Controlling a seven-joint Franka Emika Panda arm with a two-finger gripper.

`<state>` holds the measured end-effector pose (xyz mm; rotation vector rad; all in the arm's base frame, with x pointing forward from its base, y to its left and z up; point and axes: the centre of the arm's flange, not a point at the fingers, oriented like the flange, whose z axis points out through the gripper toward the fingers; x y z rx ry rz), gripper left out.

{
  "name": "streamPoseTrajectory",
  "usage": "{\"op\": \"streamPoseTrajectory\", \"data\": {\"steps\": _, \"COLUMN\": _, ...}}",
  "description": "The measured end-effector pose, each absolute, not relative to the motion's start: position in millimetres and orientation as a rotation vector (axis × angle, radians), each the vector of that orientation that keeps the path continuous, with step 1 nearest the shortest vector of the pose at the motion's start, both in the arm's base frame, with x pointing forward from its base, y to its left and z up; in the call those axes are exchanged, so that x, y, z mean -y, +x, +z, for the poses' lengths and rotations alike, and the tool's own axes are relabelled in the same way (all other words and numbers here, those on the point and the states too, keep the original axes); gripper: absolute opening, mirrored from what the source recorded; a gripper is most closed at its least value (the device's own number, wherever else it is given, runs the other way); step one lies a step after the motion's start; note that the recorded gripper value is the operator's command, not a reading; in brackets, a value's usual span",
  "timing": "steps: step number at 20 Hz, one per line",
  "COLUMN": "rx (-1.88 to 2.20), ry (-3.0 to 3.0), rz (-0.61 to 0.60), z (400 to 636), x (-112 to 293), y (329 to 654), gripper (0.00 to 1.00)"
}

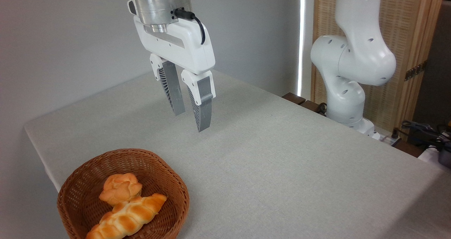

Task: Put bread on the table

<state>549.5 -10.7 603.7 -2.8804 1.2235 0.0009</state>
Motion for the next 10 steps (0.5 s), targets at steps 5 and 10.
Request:
{"op": "streamPoseTrajectory", "data": {"steps": 5, "rx": -1.207, "ry": -2.889, "rz": -0.001, "z": 604.0, "x": 4.6, "y": 549.5, "gripper": 1.00}}
{"op": "streamPoseTrajectory", "data": {"steps": 10, "rx": -1.204, "ry": -2.897, "rz": -0.064, "z": 607.0, "x": 5.3, "y": 553.2, "gripper": 1.00}}
